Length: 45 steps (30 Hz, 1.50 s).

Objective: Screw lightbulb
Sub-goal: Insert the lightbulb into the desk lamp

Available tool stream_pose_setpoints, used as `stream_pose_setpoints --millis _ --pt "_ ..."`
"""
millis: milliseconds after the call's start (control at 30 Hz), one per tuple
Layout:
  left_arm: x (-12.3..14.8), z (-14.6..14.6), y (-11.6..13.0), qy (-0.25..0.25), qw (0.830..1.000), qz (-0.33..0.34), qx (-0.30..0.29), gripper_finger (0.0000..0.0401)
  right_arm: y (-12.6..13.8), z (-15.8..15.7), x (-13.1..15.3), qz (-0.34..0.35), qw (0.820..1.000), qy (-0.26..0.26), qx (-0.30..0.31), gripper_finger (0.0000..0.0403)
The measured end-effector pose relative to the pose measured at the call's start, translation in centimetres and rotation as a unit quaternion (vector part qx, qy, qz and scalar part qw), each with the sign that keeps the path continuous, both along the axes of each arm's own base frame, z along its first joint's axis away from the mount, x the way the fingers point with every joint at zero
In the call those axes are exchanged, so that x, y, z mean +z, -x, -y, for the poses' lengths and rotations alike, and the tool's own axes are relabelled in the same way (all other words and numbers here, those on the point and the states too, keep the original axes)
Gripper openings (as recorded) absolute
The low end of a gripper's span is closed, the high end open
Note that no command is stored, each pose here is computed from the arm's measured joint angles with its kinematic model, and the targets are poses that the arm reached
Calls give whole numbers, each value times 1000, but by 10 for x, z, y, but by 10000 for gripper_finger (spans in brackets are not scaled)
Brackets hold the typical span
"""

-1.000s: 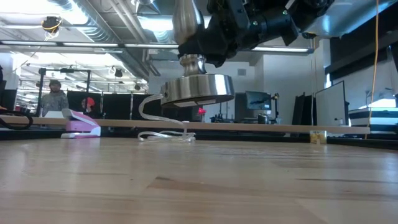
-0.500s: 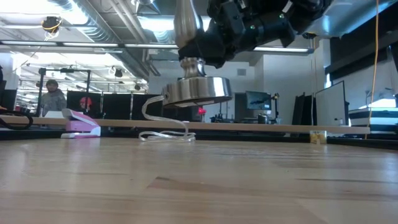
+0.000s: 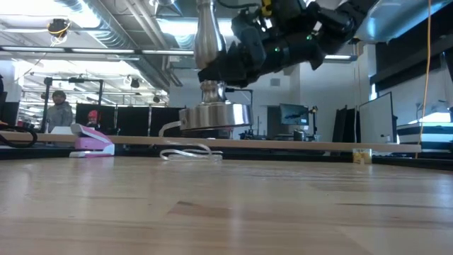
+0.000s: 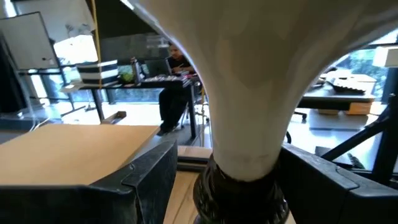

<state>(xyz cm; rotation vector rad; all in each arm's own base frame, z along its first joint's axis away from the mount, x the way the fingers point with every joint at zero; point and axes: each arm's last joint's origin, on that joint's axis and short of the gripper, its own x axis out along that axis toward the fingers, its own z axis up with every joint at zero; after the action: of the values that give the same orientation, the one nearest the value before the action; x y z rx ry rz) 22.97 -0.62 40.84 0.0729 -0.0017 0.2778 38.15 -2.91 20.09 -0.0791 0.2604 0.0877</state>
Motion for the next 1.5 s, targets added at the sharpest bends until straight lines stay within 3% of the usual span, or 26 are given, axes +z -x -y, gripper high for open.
stream_pose_setpoints --millis 400,700,967,1267,1500 --pt "-10 -1 1 20 998 -50 11 249 -3 9 -9 5 1000 -15 -2 162" --pt "-3 -2 17 26 999 -35 27 249 -3 17 -4 26 999 -18 -6 162" --pt "5 -4 27 32 996 -4 87 249 -2 31 0 42 998 -12 -47 162" --pt "6 7 18 7 990 9 142 249 -3 35 -1 54 997 24 -48 162" --pt "0 27 8 7 985 5 175 249 -10 37 -18 66 996 8 -53 162"
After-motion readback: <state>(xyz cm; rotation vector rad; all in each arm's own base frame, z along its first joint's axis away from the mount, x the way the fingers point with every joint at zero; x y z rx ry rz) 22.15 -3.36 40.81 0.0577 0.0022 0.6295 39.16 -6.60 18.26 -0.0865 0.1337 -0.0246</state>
